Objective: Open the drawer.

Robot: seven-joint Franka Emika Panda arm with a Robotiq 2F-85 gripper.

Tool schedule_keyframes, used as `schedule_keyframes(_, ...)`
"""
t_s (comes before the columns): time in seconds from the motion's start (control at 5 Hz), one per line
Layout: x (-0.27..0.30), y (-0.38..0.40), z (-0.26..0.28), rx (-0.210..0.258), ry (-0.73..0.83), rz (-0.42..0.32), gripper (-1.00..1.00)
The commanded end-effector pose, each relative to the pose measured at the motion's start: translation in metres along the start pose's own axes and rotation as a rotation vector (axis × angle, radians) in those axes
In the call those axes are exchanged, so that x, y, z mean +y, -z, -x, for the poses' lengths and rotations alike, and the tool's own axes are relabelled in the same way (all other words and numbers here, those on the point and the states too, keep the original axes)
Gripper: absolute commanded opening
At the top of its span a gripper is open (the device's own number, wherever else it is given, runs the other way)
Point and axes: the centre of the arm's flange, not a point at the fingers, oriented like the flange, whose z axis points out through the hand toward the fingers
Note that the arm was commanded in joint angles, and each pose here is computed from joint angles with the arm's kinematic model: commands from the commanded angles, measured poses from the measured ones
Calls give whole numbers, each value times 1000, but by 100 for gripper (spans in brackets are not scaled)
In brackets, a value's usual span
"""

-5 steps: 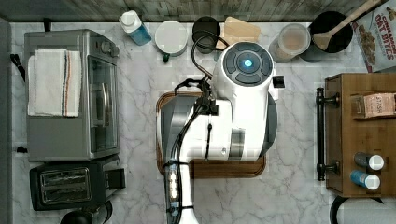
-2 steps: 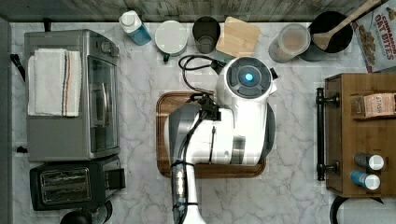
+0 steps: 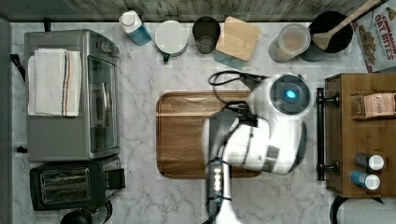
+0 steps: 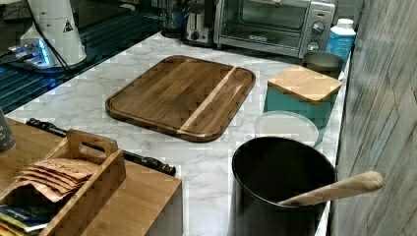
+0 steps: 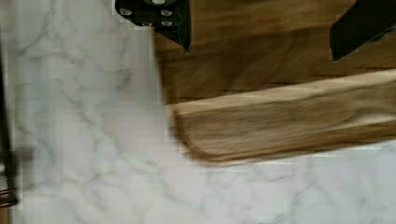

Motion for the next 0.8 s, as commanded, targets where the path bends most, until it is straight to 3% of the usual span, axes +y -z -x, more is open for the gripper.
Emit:
schedule_keyframes(0.2, 118, 7, 6, 92, 13, 132, 100)
schedule_keyframes(0.4, 137, -1, 2, 118, 77, 173, 100)
schedule_keyframes(0.8, 174, -24, -11, 139, 156, 171, 100)
